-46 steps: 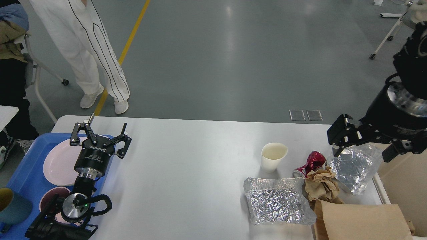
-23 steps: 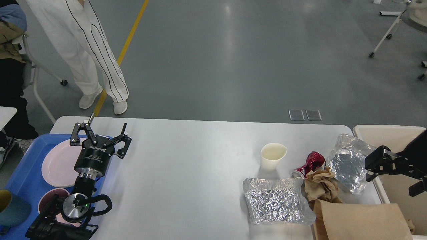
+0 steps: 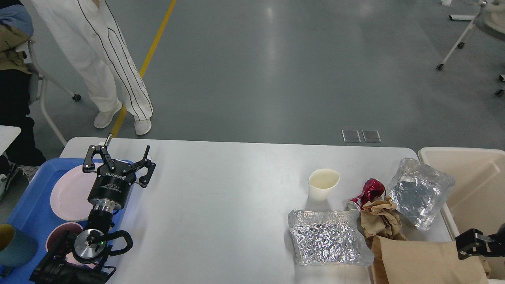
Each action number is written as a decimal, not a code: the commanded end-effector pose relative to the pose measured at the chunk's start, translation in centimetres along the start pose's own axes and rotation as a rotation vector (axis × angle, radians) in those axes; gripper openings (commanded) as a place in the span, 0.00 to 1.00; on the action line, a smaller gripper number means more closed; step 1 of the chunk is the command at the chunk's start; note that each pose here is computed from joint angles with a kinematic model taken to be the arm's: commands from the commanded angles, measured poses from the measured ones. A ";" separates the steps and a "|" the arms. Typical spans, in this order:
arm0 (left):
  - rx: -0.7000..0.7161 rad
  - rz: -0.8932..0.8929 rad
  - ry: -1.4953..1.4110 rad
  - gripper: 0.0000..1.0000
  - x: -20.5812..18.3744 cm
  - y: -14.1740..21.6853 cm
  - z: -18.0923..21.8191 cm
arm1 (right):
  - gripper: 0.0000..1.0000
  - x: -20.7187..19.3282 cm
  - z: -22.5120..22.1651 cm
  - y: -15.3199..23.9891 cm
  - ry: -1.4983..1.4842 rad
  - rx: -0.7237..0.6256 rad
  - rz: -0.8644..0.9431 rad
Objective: Tidy desktop
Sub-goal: 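Lower the right gripper toward the brown paper bag nearest the robot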
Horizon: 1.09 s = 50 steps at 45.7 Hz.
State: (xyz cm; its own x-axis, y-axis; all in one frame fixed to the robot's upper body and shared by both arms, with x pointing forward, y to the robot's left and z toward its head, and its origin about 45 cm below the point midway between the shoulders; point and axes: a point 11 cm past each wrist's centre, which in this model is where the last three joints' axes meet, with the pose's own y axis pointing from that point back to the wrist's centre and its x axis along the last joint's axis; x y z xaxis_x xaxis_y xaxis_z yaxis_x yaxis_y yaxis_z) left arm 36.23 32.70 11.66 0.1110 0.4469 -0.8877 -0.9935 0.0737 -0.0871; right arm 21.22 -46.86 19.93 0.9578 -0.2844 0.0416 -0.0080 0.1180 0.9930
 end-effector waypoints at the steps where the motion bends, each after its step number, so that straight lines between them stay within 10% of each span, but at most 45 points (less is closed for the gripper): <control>1: 0.000 0.000 0.000 0.96 0.0 0.0 0.0 | 1.00 -0.5 0.8 -1.3 -0.004 0.000 0.005; 34: 0.000 -0.001 0.000 0.96 -0.1 -0.1 0.0 | 1.00 -2.7 -0.1 -10.0 -0.034 0.092 -0.034; 45: 0.000 -0.001 0.000 0.96 -0.1 -0.1 0.0 | 0.85 -3.8 -0.6 -11.6 0.002 0.090 -0.005; 50: 0.000 -0.001 0.000 0.96 -0.1 -0.1 0.0 | 0.59 -4.2 -1.0 -12.0 0.013 0.093 -0.017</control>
State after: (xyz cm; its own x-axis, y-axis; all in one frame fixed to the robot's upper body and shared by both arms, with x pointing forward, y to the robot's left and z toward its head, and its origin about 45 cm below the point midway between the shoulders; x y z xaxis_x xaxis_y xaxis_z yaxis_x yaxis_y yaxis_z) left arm 36.28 32.67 11.71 0.1125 0.4467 -0.8876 -0.9933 0.0740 -0.0886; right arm 17.83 -46.53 8.17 0.9582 -0.2844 0.0307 -0.0233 0.0296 0.9993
